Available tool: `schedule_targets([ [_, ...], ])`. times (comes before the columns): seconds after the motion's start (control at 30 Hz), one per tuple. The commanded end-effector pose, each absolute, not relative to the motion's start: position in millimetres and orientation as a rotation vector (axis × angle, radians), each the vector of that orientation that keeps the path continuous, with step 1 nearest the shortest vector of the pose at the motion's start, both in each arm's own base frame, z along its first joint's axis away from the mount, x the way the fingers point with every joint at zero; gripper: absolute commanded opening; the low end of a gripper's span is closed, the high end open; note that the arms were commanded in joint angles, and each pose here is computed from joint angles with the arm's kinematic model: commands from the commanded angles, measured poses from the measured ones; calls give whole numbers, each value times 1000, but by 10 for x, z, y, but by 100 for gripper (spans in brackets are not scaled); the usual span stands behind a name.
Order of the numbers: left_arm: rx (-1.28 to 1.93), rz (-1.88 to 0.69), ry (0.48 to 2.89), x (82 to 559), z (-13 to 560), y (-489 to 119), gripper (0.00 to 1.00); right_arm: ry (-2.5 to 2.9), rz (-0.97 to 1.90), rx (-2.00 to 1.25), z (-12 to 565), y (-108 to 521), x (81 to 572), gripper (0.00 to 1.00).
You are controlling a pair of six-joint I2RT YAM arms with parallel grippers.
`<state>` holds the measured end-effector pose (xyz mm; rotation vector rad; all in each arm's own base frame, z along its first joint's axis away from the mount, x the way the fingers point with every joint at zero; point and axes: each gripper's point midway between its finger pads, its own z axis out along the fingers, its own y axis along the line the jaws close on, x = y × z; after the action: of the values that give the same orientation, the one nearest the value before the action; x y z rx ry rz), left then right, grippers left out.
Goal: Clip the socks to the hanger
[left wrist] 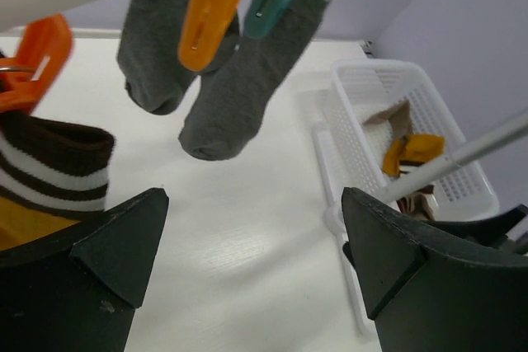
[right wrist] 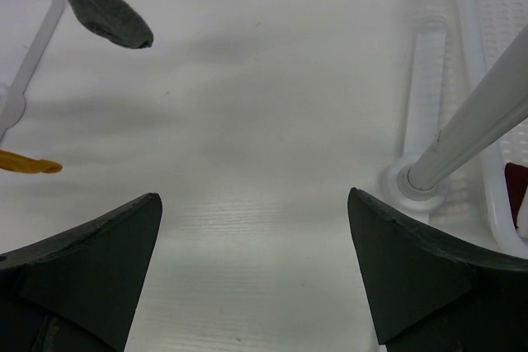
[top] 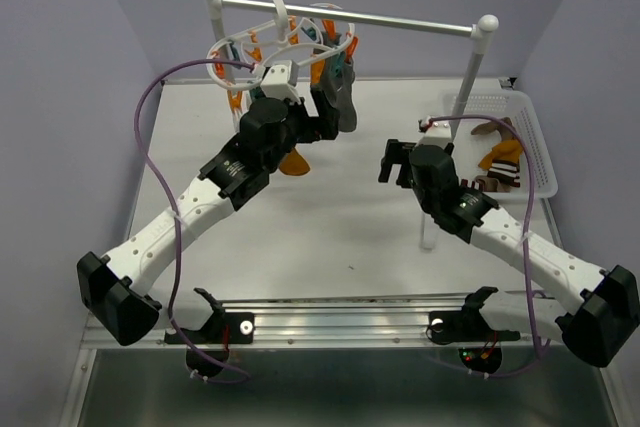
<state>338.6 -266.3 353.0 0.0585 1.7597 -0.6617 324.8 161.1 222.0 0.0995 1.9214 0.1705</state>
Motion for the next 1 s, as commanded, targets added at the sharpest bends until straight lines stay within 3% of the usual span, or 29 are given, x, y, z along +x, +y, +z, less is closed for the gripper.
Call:
schedule_targets([
  [0.0, -177, -584, 1607, 3484, 4081, -2235, 99, 1902, 192, 183, 2261, 1397, 3325, 100],
  [0.23, -246, -521, 1597, 3649, 4210, -1771, 99, 1950, 151, 254, 1963, 1082, 3083, 100],
  [0.37, -223, -524, 1583, 3714, 4304, -1722, 99, 1943, -4, 434, 1796, 530, 2983, 100],
  [0.97, -282, -469, 1604, 4371, 4338, -1451, 99, 1867, -183, 871, 1931, -866, 3546, 100],
])
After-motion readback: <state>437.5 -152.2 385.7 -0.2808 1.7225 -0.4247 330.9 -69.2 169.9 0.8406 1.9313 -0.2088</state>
